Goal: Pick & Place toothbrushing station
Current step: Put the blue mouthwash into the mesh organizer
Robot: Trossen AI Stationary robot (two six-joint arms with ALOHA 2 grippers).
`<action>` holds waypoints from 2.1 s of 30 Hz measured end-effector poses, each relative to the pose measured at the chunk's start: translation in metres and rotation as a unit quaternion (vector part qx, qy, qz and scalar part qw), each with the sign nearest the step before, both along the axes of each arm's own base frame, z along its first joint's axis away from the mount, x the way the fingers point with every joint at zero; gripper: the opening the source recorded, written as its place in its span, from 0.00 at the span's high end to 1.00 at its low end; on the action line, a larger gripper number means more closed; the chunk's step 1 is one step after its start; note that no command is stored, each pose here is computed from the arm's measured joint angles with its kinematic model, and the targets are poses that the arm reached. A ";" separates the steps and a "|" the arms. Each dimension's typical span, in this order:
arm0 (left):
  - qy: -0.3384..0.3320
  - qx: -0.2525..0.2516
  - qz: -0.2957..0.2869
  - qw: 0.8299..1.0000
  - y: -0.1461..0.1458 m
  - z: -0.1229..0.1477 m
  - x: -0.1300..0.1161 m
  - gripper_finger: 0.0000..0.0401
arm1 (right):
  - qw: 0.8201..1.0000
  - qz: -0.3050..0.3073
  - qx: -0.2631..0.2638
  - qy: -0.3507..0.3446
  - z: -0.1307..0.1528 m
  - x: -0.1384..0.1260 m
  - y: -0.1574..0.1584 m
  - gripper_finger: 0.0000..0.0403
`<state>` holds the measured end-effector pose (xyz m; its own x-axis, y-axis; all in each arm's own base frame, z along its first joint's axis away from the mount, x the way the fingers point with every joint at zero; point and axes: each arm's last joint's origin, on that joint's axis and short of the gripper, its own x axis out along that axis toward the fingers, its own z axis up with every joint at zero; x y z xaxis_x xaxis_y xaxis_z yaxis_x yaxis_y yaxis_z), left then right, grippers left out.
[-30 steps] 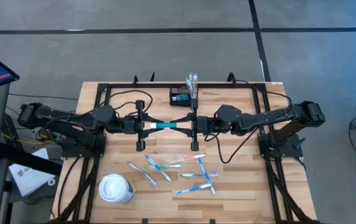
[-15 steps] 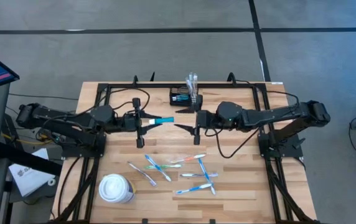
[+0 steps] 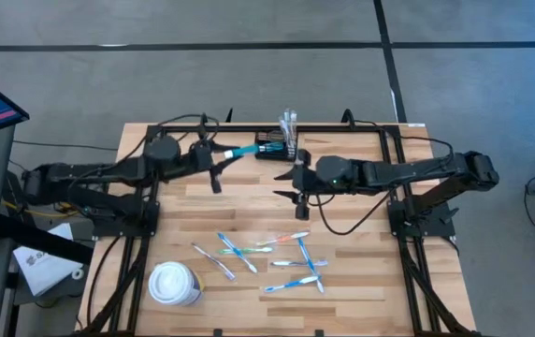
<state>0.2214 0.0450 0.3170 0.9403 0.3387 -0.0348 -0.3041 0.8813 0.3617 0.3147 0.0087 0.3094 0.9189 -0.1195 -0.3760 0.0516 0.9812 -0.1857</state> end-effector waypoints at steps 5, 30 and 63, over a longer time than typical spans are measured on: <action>0.047 -0.054 0.036 0.997 0.036 -0.003 0.011 0.80 | 0.999 -0.007 0.013 0.046 -0.008 -0.004 0.000 0.66; 0.312 -0.208 0.031 0.927 0.174 -0.010 0.112 0.80 | 0.957 -0.082 0.017 0.277 -0.042 -0.036 -0.047 0.72; 0.392 -0.193 -0.002 0.900 0.197 -0.039 0.142 0.80 | 0.948 -0.093 0.025 0.304 -0.045 -0.049 -0.092 0.72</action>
